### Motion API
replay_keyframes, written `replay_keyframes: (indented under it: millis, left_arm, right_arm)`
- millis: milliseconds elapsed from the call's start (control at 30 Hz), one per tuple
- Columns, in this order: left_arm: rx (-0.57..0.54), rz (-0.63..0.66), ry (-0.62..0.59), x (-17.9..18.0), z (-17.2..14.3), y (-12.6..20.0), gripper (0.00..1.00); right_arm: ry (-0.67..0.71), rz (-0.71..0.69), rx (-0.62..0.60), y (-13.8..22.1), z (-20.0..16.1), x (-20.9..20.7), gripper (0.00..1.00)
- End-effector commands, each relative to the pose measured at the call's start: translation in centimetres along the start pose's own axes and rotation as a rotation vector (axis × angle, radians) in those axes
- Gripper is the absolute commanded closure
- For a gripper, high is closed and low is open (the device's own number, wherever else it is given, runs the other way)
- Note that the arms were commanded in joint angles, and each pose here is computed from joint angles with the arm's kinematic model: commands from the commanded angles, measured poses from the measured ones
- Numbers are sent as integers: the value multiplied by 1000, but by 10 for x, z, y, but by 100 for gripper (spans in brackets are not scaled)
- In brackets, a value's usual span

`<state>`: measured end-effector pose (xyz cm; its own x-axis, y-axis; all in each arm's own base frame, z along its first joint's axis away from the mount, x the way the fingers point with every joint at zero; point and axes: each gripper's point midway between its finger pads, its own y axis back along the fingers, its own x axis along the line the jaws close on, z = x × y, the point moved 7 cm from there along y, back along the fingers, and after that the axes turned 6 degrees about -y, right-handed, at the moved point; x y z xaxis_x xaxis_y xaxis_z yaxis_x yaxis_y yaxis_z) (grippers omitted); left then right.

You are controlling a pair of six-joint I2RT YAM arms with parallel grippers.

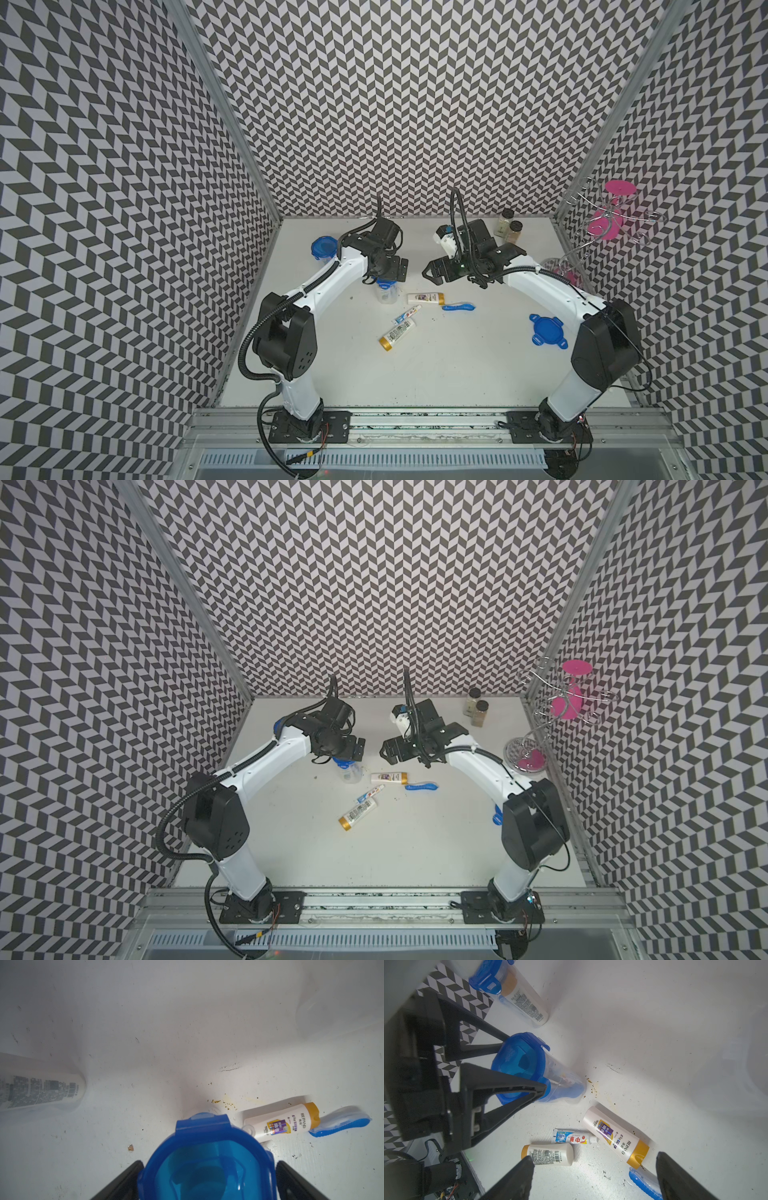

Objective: Pack away toiletry kits
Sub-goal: Move the container to the center of the board.

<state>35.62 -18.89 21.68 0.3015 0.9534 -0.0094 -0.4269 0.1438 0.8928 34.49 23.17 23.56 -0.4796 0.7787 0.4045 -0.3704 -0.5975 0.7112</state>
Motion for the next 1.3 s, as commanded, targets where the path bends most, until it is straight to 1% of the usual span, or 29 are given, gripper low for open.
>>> replay_keyframes:
  millis: [0,133,167,233,300,367,433,500,600,667,767,833,967,1167,1267]
  left_arm:
    - [36,39,-2,-1,-7,-8,0]
    - [52,77,-1,2,-7,-16,1]
    - [54,88,1,3,-7,-17,4]
    - [43,98,10,7,-2,-17,14]
    - [16,89,36,16,6,-16,26]
    - [-15,86,61,30,18,-15,34]
    - [-41,99,75,43,32,-14,39]
    - [-67,106,86,54,47,-15,41]
    - [-92,110,98,67,68,-24,40]
    - [-66,117,97,72,77,-36,39]
    - [-36,119,97,73,82,-47,36]
    - [-38,102,99,71,82,-50,28]
    - [-52,107,117,73,88,-46,1]
    - [-88,114,125,79,99,-27,0]
    - [-108,114,121,81,102,-17,0]
  right_arm:
    - [9,4,-62,4,13,0,10]
    - [1,-18,-82,8,20,-7,9]
    - [2,-26,-91,10,23,-8,9]
    - [0,-52,-103,14,29,-11,9]
    - [-3,-95,-116,21,37,-16,9]
    - [-6,-157,-131,29,44,-21,9]
    - [-15,-217,-146,36,49,-28,9]
    - [-28,-261,-156,42,50,-36,9]
    - [-59,-286,-161,45,46,-48,9]
    - [-73,-284,-155,44,44,-53,9]
    - [-85,-274,-145,40,44,-58,9]
    - [-93,-270,-140,37,45,-61,9]
    - [-119,-261,-129,28,48,-74,9]
    - [-157,-228,-95,4,57,-95,9]
    - [-176,-223,-102,-5,63,-104,10]
